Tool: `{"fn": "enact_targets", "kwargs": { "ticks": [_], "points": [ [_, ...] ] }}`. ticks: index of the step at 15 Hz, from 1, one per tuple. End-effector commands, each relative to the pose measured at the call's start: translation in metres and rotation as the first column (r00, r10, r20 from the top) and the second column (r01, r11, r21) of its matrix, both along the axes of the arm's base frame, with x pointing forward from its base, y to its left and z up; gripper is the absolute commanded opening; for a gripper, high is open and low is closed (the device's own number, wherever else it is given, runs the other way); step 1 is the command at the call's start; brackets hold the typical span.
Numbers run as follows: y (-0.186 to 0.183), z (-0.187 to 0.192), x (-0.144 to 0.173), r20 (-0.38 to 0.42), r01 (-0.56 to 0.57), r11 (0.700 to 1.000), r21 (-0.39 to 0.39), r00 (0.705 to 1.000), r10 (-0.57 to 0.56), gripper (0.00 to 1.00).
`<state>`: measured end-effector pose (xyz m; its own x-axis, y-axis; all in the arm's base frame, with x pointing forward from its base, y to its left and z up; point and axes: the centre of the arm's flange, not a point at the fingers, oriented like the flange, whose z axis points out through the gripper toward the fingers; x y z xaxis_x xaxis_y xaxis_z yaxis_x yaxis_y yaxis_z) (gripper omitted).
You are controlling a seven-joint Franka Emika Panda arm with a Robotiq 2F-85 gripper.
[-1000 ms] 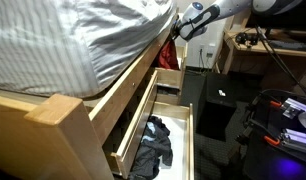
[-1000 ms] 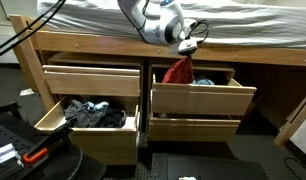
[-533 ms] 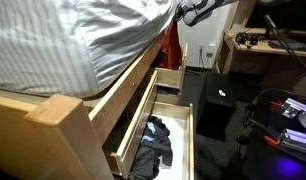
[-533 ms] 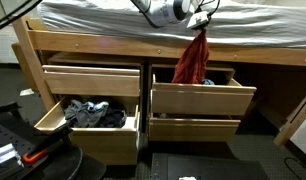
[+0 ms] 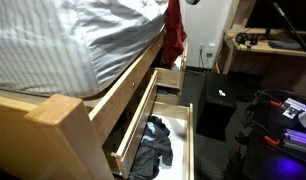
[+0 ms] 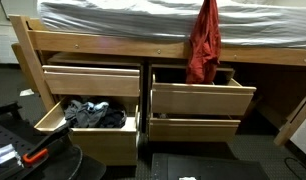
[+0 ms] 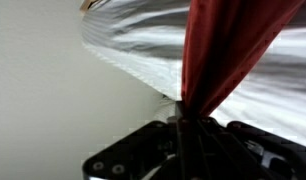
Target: Take a t-shirt out of the top right drawer and put it on the bed
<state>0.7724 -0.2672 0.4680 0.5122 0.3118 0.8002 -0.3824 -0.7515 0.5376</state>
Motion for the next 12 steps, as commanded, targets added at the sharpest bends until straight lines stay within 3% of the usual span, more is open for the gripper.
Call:
{"fn": "enact_targets", "kwargs": {
  "ticks": [1,6,12],
  "points": [
    [0.052,0.065,-0.003,0.075,0.066,0.996,-0.064,0.995,-0.061,0.00],
    [0.116,0.155,-0.013,0.195,0.155,0.983,-0.096,0.972,-0.134,0.00],
    [0.190,0.238,-0.039,0.344,0.241,0.961,-0.132,0.921,-0.184,0.00]
  ]
}}
